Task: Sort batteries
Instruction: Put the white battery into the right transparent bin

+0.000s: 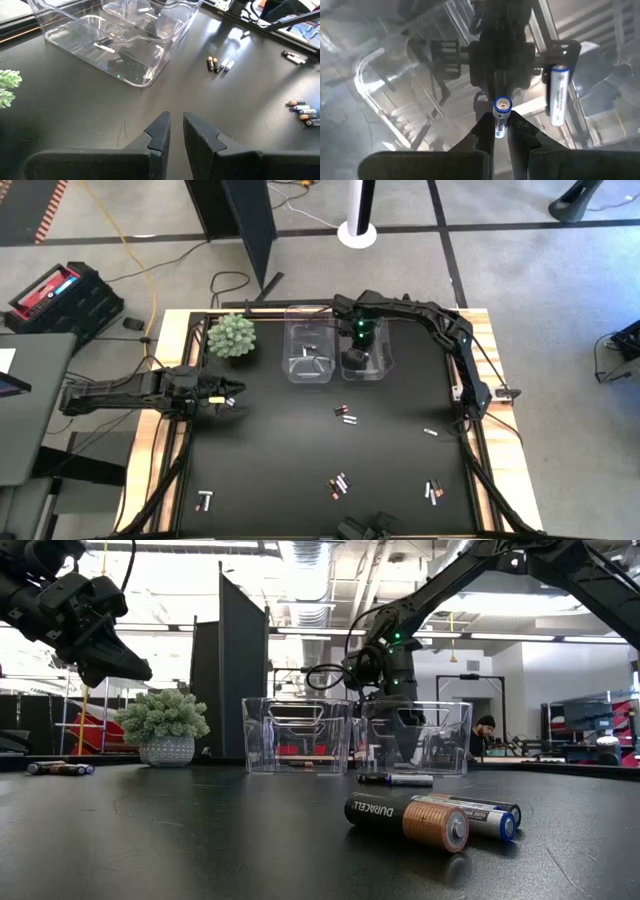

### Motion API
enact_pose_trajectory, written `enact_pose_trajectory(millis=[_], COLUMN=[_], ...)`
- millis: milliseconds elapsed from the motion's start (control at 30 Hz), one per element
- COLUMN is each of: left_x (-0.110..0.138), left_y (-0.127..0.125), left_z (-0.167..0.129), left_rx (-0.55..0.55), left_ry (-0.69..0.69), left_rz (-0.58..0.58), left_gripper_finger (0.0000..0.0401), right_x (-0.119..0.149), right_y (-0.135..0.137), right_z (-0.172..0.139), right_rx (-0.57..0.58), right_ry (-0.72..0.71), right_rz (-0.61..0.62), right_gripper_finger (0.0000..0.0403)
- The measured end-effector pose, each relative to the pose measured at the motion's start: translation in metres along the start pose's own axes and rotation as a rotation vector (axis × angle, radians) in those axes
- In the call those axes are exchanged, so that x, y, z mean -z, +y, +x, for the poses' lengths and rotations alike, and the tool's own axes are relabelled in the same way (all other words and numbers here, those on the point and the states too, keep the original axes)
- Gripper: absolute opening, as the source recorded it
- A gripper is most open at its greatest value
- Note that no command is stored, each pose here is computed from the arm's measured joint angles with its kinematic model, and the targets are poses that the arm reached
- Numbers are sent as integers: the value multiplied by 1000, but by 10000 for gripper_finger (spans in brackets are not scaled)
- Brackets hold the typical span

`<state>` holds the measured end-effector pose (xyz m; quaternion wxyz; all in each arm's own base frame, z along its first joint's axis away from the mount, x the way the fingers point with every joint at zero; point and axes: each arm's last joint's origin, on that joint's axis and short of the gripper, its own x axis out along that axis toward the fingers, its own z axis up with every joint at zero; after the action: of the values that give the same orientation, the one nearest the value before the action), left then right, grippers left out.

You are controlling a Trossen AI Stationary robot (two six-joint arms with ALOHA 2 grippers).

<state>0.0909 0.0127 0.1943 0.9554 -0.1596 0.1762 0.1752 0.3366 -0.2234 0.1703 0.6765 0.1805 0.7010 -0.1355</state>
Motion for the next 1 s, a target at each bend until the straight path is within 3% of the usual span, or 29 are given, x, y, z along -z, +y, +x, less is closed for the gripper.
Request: enact_pose_trajectory(millis=[400,733,1000], left_x=[0,0,0], left_y=[0,0,0], left_z=[0,0,0], left_rx=[0,0,0], left_ry=[0,0,0], left_rz=[0,-1,-1], left_gripper_finger=[50,50,50], right_x=[0,2,16], right_y=[0,-4,-5], right_z=[-3,-5,-52], right_rx=[2,0,9], right_ry=[-13,-12,-151], right_rz=[14,124,151], right_gripper_finger=[88,89,88])
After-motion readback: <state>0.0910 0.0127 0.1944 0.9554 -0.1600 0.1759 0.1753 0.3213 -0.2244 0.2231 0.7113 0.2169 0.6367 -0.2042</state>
